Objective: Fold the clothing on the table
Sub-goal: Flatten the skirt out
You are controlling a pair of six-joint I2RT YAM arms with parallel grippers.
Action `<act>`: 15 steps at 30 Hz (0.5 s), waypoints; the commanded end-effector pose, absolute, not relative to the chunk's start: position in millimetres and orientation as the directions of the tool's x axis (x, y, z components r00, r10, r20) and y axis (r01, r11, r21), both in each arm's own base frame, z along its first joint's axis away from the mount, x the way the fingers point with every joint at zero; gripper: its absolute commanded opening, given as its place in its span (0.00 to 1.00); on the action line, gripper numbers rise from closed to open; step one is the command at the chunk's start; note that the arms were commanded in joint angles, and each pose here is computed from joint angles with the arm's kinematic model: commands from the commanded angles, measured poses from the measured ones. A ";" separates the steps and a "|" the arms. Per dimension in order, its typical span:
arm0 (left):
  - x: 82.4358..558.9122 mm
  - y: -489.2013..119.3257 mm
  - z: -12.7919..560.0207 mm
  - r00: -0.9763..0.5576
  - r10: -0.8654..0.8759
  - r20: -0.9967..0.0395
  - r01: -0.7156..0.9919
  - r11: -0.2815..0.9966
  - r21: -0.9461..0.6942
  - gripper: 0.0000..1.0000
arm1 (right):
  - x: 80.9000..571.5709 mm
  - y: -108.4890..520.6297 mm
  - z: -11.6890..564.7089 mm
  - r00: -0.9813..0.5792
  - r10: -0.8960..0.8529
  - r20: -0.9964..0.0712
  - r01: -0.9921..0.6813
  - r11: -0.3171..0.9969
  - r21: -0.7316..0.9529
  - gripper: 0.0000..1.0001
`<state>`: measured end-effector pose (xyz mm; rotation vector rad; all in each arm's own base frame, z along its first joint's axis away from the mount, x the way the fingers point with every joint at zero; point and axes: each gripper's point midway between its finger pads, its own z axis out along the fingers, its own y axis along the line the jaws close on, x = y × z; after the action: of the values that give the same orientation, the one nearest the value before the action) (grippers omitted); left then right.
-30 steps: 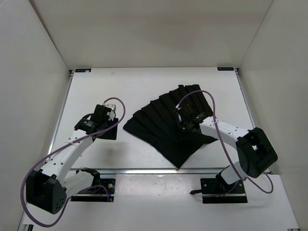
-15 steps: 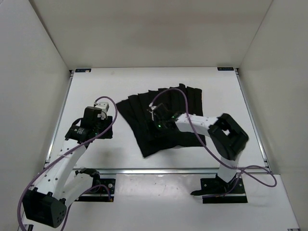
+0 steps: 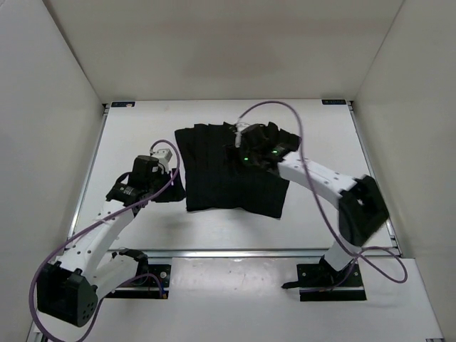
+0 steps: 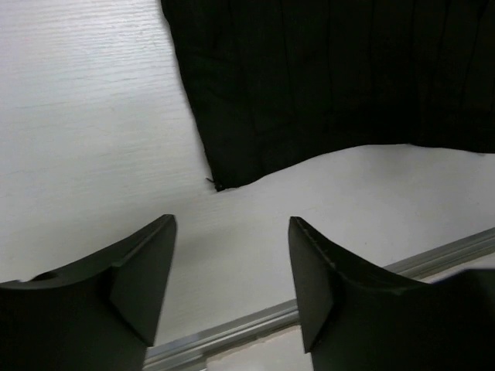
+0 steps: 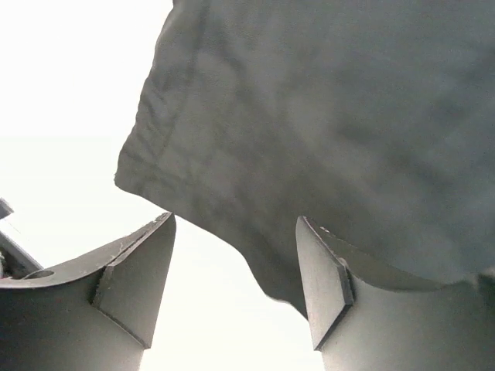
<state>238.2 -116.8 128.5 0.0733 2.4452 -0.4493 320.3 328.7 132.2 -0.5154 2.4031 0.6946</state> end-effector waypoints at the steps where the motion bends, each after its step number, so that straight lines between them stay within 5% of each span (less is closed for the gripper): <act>1: 234.1 -134.7 104.8 -0.830 -0.148 -0.538 0.106 0.905 -0.412 0.73 | 311.5 258.4 148.7 -0.777 -0.058 -0.627 -0.333 0.883 0.331 0.60; 8: 233.4 -137.2 59.9 -0.845 -0.229 -0.483 0.004 0.901 -0.435 0.74 | 244.9 165.5 91.8 -0.845 0.137 -0.517 -0.062 0.935 0.349 0.61; 15: 244.6 -140.0 40.9 -0.819 -0.316 -0.480 -0.074 0.886 -0.457 0.71 | 210.8 155.9 56.6 -0.861 0.232 -0.453 0.002 0.892 0.452 0.59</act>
<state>225.5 -135.1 38.2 -0.2031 2.5879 -0.5480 203.6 140.2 46.4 0.1157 2.6429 0.4792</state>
